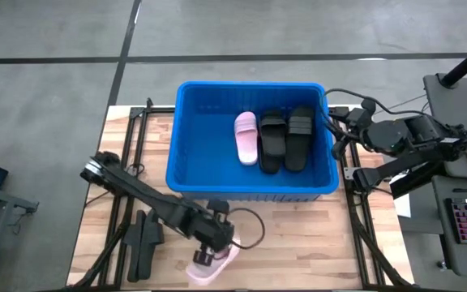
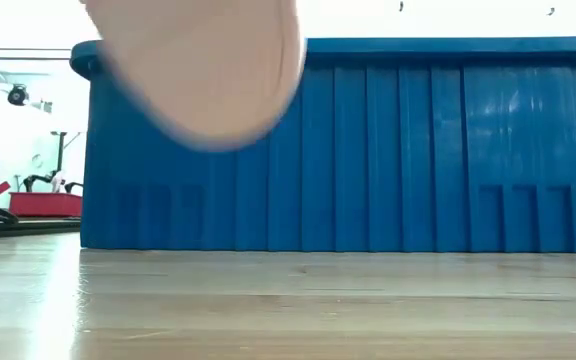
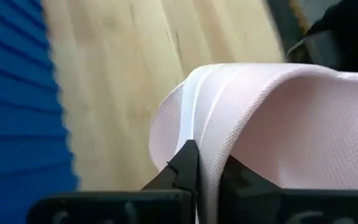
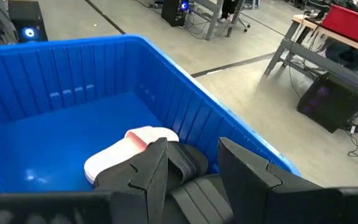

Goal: Pick and place slides into bin
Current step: Put the pink slipper into the blue bin

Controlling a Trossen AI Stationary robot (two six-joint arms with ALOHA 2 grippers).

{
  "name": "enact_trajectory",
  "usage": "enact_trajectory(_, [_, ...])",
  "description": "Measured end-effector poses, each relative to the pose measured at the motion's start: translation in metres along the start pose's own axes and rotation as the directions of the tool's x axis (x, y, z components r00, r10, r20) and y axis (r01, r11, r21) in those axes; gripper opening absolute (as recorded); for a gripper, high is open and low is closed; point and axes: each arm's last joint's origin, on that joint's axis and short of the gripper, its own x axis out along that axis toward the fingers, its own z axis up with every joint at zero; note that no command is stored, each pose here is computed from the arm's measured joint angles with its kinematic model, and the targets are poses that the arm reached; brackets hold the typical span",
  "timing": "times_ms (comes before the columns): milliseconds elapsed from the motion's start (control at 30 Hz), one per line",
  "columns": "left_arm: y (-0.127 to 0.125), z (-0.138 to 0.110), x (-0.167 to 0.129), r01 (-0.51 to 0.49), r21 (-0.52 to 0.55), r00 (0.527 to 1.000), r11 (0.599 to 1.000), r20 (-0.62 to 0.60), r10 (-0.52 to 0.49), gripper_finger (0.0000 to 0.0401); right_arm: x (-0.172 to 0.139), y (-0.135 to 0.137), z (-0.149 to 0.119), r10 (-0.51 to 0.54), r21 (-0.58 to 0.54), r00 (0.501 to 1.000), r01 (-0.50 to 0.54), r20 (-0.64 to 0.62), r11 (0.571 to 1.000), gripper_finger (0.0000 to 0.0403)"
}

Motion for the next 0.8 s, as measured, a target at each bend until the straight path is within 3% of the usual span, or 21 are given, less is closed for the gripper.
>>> enact_trajectory(100, [0.013,0.009,-0.040,-0.031,-0.009,0.993,0.999,0.113,0.032,0.0001,0.003,0.002,-0.003,-0.003,-0.002,1.000,0.003,-0.010,1.000,0.0132])
enact_trajectory(167, [0.026,0.015,-0.065,-0.095,-0.058,0.970,0.994,0.219,0.105,0.0001,0.004,0.004,-0.005,-0.005,-0.001,1.000,0.005,-0.016,1.000,0.0132])
enact_trajectory(267, [0.041,0.025,-0.105,-0.222,-0.174,0.871,0.959,0.407,0.275,0.0001,0.005,0.005,-0.006,-0.006,-0.005,1.000,0.006,-0.021,1.000,0.0132])
enact_trajectory(333, [0.052,0.028,-0.125,-0.338,-0.241,0.779,0.910,0.471,0.414,0.0000,0.005,0.005,-0.006,-0.007,0.002,1.000,0.007,-0.019,1.000,0.0132])
enact_trajectory(400, [0.064,0.028,-0.134,-0.490,-0.297,0.678,0.819,0.460,0.573,0.0000,0.005,0.004,-0.006,-0.010,0.007,1.000,0.010,-0.015,1.000,0.0132])
enact_trajectory(500, [0.083,0.028,-0.132,-0.678,-0.360,0.535,0.641,0.357,0.766,0.0000,0.004,0.003,-0.004,-0.011,0.013,1.000,0.011,-0.009,1.000,0.0132])
enact_trajectory(633, [0.120,0.031,-0.114,-0.791,-0.450,0.369,0.414,0.188,0.910,0.0000,0.001,0.001,-0.003,-0.009,0.025,1.000,0.009,0.001,1.000,0.0132])
enact_trajectory(700, [0.142,0.032,-0.099,-0.815,-0.471,0.324,0.337,0.111,0.940,0.0000,0.000,-0.001,-0.002,-0.007,0.031,1.000,0.007,0.006,1.000,0.0132])
enact_trajectory(800, [0.177,0.030,-0.071,-0.838,-0.473,0.301,0.271,0.013,0.954,0.0000,-0.002,-0.003,-0.001,-0.005,0.040,1.000,0.005,0.013,0.999,0.0132])
